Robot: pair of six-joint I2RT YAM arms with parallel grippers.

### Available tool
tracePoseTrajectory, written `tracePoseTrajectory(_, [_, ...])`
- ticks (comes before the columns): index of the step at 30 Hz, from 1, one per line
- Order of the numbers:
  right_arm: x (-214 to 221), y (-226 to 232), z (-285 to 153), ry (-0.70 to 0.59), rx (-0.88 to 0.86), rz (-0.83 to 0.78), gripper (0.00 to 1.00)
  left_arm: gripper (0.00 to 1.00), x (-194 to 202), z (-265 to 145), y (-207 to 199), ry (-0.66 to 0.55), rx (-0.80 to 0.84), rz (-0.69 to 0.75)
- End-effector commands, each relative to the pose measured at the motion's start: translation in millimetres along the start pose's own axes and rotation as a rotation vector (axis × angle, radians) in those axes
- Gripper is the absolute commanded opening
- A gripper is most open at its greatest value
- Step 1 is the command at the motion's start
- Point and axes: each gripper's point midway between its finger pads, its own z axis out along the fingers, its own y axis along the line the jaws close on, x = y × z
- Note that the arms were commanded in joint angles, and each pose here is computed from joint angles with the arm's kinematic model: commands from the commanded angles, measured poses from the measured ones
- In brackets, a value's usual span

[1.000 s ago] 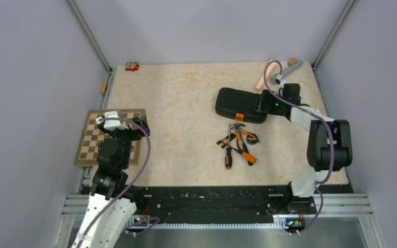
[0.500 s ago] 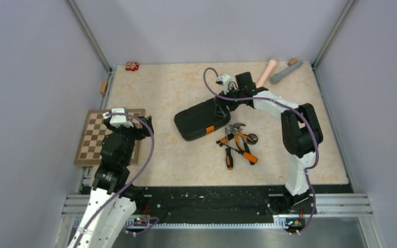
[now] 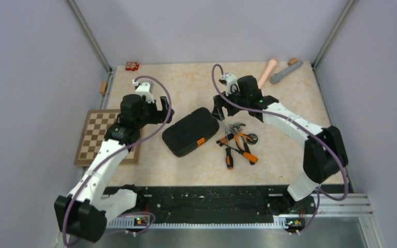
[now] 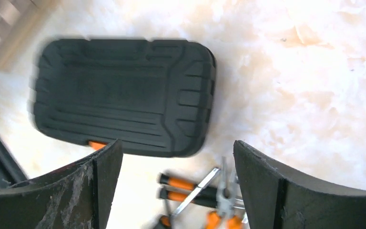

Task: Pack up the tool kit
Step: Move the toolbox to the center of the board.

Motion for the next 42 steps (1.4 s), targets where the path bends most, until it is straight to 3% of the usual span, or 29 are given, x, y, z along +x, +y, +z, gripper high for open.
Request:
tracePoseTrajectory(1, [-7.6, 31.3, -23.6, -0.161, -0.063, 0.332, 0.84, 0.99, 3.5, 22.5, -19.0, 0.127, 0.091, -0.021])
tracePoseTrajectory(8, [24.6, 73.0, -28.3, -0.348, -0.278, 0.739, 0.81, 0.99, 18.3, 73.7, -16.0, 0.301, 0.105, -0.011])
tracePoseTrajectory(14, [34.2, 98.2, -8.1, -0.343, -0.380, 0.826, 0.76, 0.98, 67.4, 100.2, -19.1, 0.549, 0.147, -0.101])
tracePoseTrajectory(18, [38.9, 97.6, 7.6, -0.338, -0.391, 0.860, 0.73, 0.98, 97.3, 103.1, -9.3, 0.613, 0.096, -0.145])
tracePoseTrajectory(26, [33.2, 81.8, 48.8, -0.287, -0.316, 0.798, 0.73, 0.99, 131.1, 78.0, -12.8, 0.637, 0.070, -0.296])
tracePoseTrajectory(33, [11.7, 87.4, 68.8, -0.247, -0.363, 0.700, 0.73, 0.98, 147.8, 43.1, -5.4, 0.552, 0.010, -0.361])
tracePoseTrajectory(42, [18.4, 84.5, 64.4, -0.216, -0.325, 0.638, 0.73, 0.98, 99.8, 45.7, 9.8, 0.376, -0.056, -0.371])
